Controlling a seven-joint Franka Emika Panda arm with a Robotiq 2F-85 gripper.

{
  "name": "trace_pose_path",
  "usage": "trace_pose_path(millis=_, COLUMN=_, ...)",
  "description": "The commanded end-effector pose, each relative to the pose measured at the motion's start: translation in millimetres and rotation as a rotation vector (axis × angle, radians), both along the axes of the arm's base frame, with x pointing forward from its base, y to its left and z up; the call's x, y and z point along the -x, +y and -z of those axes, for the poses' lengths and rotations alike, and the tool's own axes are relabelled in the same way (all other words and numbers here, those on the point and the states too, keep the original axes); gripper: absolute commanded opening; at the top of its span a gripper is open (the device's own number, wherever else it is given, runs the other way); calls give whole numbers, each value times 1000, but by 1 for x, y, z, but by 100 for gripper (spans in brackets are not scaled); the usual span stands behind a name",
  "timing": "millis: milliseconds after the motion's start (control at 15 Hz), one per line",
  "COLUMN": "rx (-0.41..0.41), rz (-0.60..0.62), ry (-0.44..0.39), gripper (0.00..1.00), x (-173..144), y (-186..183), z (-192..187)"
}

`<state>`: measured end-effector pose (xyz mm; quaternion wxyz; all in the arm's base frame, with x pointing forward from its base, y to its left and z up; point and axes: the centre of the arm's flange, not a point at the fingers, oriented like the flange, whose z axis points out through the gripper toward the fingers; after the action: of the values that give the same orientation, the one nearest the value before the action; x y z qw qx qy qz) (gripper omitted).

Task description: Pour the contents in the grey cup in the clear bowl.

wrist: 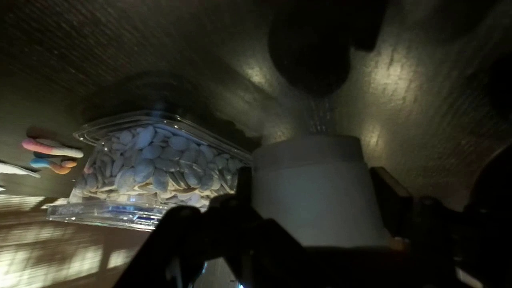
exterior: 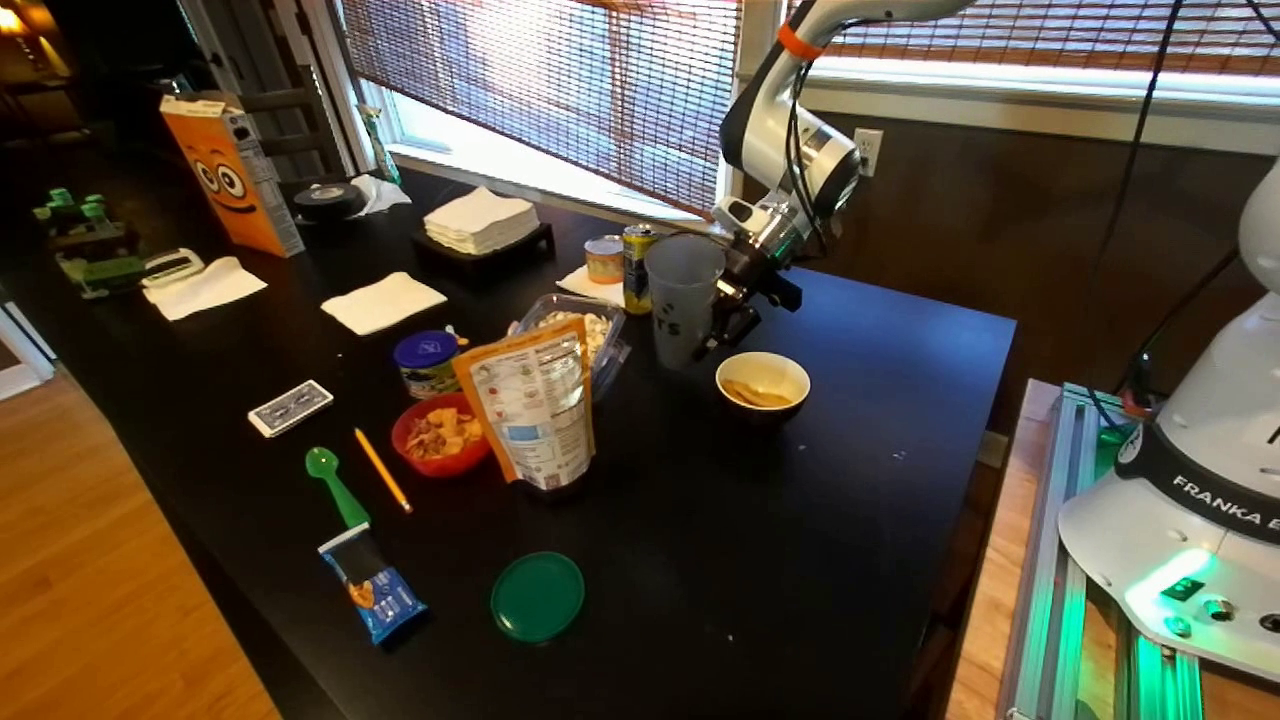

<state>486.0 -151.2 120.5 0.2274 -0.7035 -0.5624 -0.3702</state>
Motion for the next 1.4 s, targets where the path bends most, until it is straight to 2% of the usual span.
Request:
trace_pose_path(millis=0, rx=-10, rz=-5, ry=-8, gripper=48, x=-9, y=0, z=-2)
trace_pose_path(millis=600, rx=15, rz=-8, ry=30, gripper=48, x=-9, y=-6, z=4)
trace_pose_path(millis=1333, rx=-65, rz=59, ry=92, gripper=48, x=-5, y=-12, z=20)
